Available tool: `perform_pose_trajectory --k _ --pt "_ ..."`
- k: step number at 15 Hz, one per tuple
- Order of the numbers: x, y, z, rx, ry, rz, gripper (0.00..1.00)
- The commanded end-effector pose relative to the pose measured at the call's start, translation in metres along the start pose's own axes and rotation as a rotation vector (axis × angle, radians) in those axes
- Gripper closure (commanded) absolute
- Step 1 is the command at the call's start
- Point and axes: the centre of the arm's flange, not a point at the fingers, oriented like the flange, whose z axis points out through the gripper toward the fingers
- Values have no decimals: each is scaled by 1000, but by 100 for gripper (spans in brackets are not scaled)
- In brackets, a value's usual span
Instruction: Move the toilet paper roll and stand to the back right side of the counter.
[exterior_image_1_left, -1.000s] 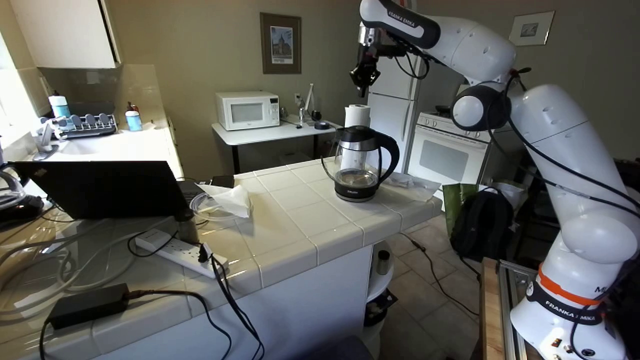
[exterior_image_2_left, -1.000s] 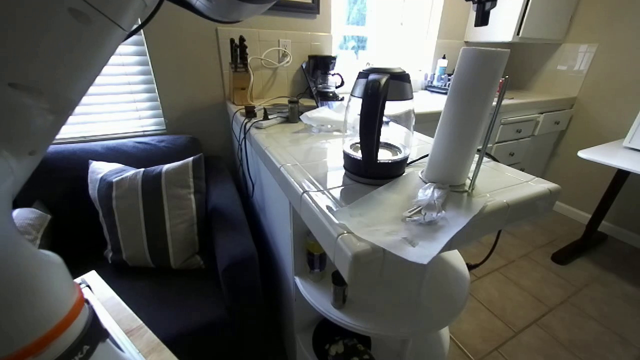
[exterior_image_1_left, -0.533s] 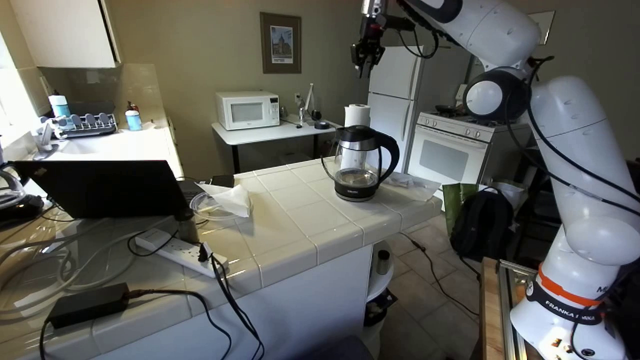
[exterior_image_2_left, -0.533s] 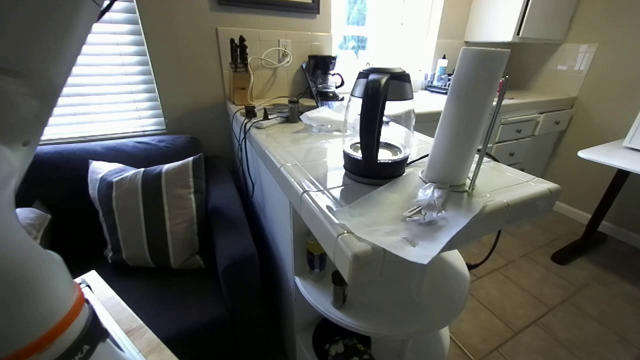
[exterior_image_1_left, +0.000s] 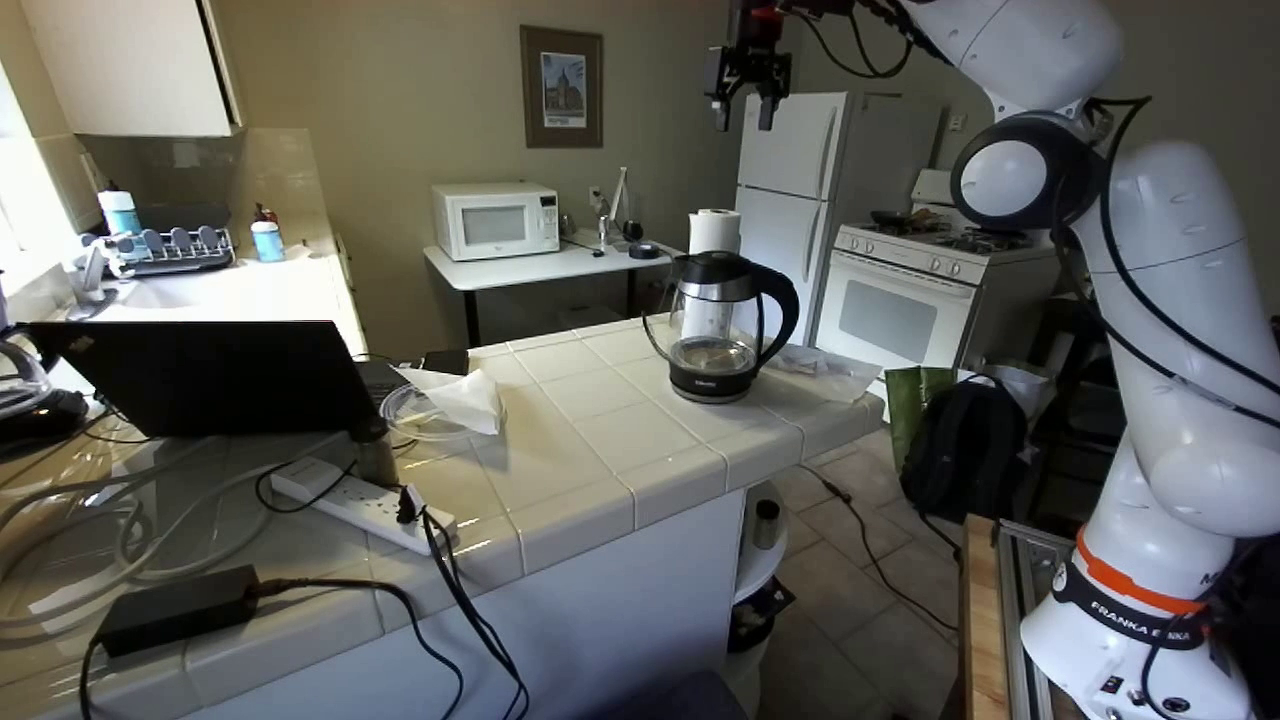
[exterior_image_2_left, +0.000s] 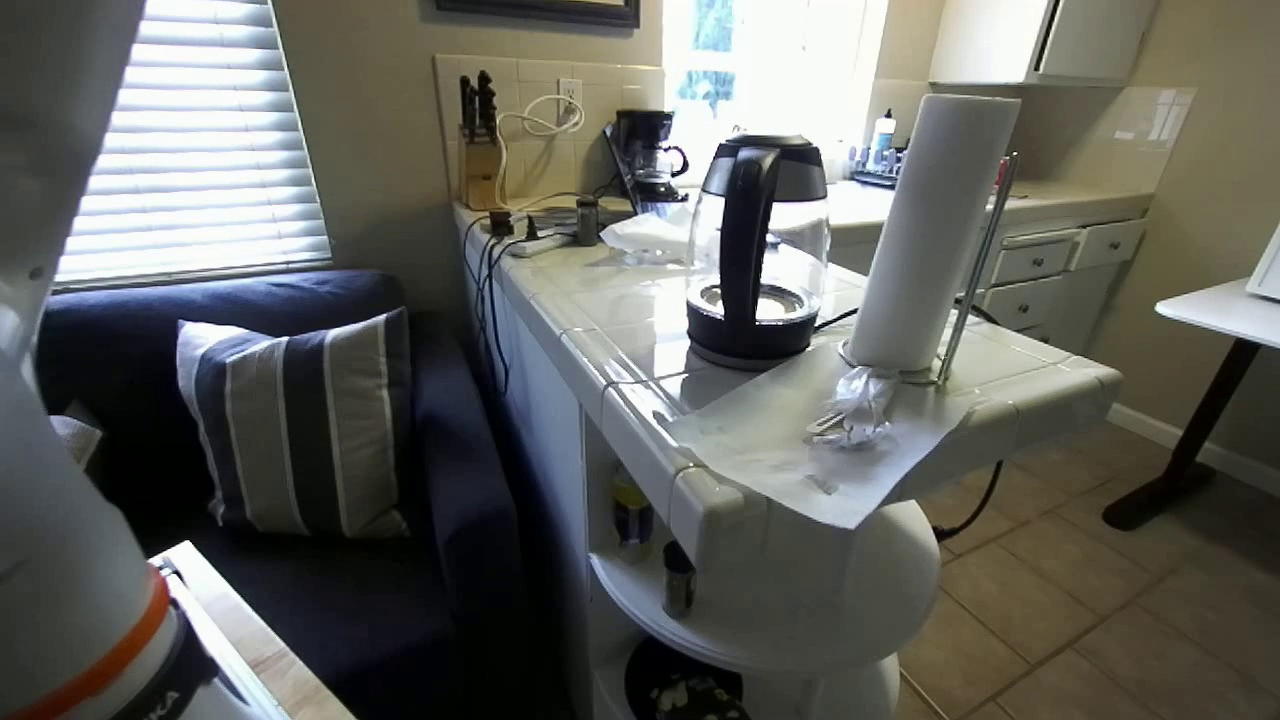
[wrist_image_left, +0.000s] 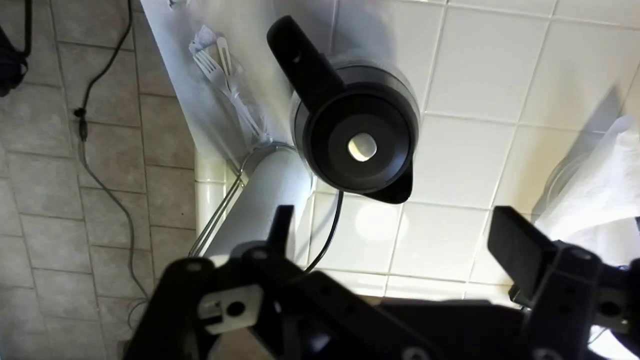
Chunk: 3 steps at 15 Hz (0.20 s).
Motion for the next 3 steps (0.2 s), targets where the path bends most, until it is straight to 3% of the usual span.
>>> perform_pose_trajectory --k 1,3 --pt "0 0 1 -1 -4 0 0" --pt "1 1 3 -2 -8 2 0"
